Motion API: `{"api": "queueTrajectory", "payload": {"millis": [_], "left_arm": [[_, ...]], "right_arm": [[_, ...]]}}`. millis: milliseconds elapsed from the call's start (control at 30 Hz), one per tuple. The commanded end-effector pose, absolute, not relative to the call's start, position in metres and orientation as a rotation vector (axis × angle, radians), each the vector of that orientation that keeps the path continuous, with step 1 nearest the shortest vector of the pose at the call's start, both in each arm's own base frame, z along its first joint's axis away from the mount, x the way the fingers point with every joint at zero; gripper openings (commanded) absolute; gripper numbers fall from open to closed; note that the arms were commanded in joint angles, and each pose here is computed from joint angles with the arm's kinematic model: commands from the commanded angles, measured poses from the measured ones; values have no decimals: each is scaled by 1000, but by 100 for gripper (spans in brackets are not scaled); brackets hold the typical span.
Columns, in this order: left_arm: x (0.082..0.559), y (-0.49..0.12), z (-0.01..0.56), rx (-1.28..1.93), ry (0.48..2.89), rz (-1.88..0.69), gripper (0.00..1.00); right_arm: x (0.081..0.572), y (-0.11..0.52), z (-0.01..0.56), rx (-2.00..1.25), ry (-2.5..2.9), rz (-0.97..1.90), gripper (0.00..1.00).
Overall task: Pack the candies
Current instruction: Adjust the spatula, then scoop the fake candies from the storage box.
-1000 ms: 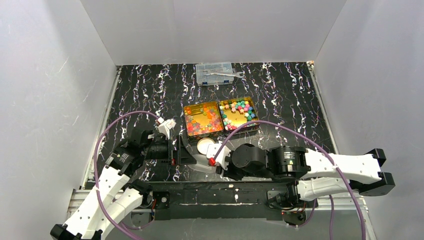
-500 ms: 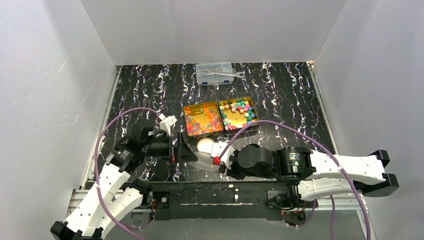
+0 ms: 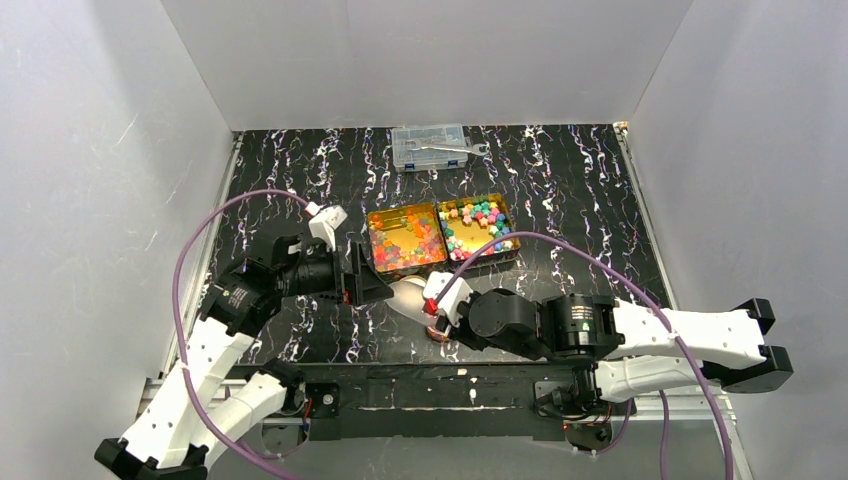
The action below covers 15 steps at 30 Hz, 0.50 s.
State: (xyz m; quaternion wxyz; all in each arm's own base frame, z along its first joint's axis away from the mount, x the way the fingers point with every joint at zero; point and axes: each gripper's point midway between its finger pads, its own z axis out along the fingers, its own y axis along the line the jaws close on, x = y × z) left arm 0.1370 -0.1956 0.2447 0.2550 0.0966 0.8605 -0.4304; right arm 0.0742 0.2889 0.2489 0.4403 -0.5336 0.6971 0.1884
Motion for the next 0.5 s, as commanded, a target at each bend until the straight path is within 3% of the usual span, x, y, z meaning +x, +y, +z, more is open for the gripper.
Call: {"api": "queueTrajectory", "payload": {"millis": [0,367,467], "left_arm": [[147,-181,253,250,2316,-1022,98],[149,-157,248,261,2315,-834,98],[142,-154,232,276,2341,-833,98]], "right_arm": [[92,283,265,-1206,1758,388,1],[167,249,247,-1107,1992,139,1],[209,225,243,-1155,2048,-11,1]]}}
